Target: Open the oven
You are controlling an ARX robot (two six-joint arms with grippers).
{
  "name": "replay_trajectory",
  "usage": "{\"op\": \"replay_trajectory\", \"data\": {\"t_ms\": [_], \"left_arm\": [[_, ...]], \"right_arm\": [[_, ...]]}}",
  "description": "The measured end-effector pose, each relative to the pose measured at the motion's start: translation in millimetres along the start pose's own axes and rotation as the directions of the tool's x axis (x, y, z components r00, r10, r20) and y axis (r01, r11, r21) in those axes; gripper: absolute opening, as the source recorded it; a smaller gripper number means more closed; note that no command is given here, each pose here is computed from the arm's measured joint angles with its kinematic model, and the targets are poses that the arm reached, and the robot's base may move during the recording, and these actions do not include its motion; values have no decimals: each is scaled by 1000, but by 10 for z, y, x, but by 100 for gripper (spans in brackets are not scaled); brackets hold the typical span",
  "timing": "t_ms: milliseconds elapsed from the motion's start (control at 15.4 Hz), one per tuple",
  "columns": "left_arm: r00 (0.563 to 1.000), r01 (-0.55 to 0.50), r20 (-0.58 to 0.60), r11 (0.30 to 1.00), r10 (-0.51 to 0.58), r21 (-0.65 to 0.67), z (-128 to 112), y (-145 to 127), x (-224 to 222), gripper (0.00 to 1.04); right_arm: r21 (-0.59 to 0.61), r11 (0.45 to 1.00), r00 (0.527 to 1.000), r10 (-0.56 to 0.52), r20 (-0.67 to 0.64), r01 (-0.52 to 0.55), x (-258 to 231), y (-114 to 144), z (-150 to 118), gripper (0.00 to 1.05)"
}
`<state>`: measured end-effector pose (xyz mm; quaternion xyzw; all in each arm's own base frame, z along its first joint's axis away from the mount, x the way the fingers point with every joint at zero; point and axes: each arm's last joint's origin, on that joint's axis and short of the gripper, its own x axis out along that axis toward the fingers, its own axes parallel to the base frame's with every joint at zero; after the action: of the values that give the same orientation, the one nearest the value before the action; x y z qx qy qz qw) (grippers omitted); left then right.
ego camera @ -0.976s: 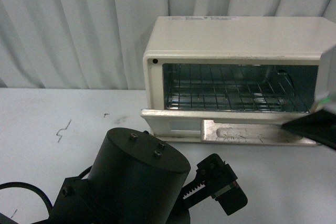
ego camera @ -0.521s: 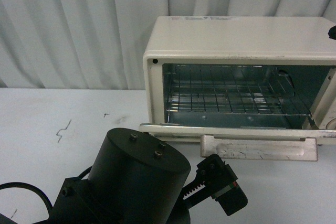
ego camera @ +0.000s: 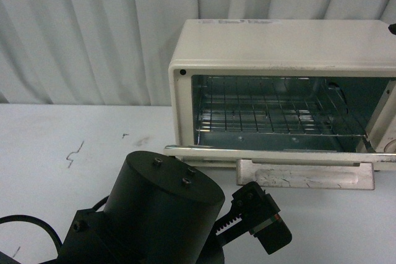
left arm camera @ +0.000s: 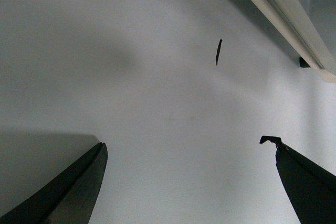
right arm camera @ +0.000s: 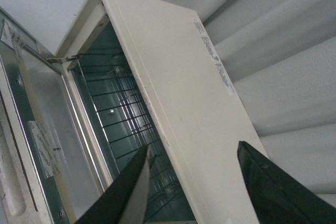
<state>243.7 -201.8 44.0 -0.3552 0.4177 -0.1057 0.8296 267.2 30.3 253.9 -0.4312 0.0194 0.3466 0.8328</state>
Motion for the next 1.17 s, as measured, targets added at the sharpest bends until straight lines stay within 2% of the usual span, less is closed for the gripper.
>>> {"op": "replay_trajectory", "data": {"t_ms": [130, 195, 260, 325, 391, 456, 521, 586, 651, 716, 846, 1172], "left_arm": [[1000, 0, 0, 1000, 0, 0, 0, 0, 0, 98], [1000, 0, 0, 1000, 0, 0, 1, 1, 0, 98], [1000, 0, 0, 1000, 0, 0, -1, -1, 0, 98], [1000, 3, -3, 1000, -3, 0, -3, -2, 0, 98], [1000, 2, -4, 1000, -2, 0, -3, -2, 0, 98], [1000, 2, -4, 1000, -2, 0, -3, -1, 0, 98], [1000, 1, -3, 1000, -1, 1, -3, -1, 0, 98], [1000, -1, 0, 1000, 1, 1, -2, 0, 0, 98], [1000, 1, -1, 1000, -1, 0, -2, -1, 0, 98], [1000, 2, -3, 1000, -2, 0, -3, -2, 0, 98], [1000, 1, -3, 1000, -1, 1, -3, -1, 0, 98], [1000, 1, -3, 1000, -1, 0, -3, -1, 0, 98]], "right_arm": [[0, 1000, 1000, 0, 0, 0, 0, 0, 0, 68], [1, 992, 991, -129, -22, 129, 29, 3, 18, 70], [85, 946, 948, -305, -92, 313, 2, 62, 13, 61], [233, 857, 888, -433, -157, 459, -78, 180, -40, 52], [388, 718, 815, -533, -229, 578, -184, 304, -119, 41], [483, 610, 769, -583, -263, 628, -269, 368, -173, 32], [594, 510, 752, -602, -270, 622, -342, 435, -203, 22], [646, 470, 755, -599, -266, 601, -387, 514, -216, 13], [680, 443, 760, -593, -266, 584, -433, 608, -239, 2], [700, 437, 771, -583, -259, 565, -501, 673, -299, 2], [709, 399, 753, -595, -281, 581, -616, 766, -370, 2], [719, 396, 758, -590, -278, 571, -755, 1011, -383, 2]]}}
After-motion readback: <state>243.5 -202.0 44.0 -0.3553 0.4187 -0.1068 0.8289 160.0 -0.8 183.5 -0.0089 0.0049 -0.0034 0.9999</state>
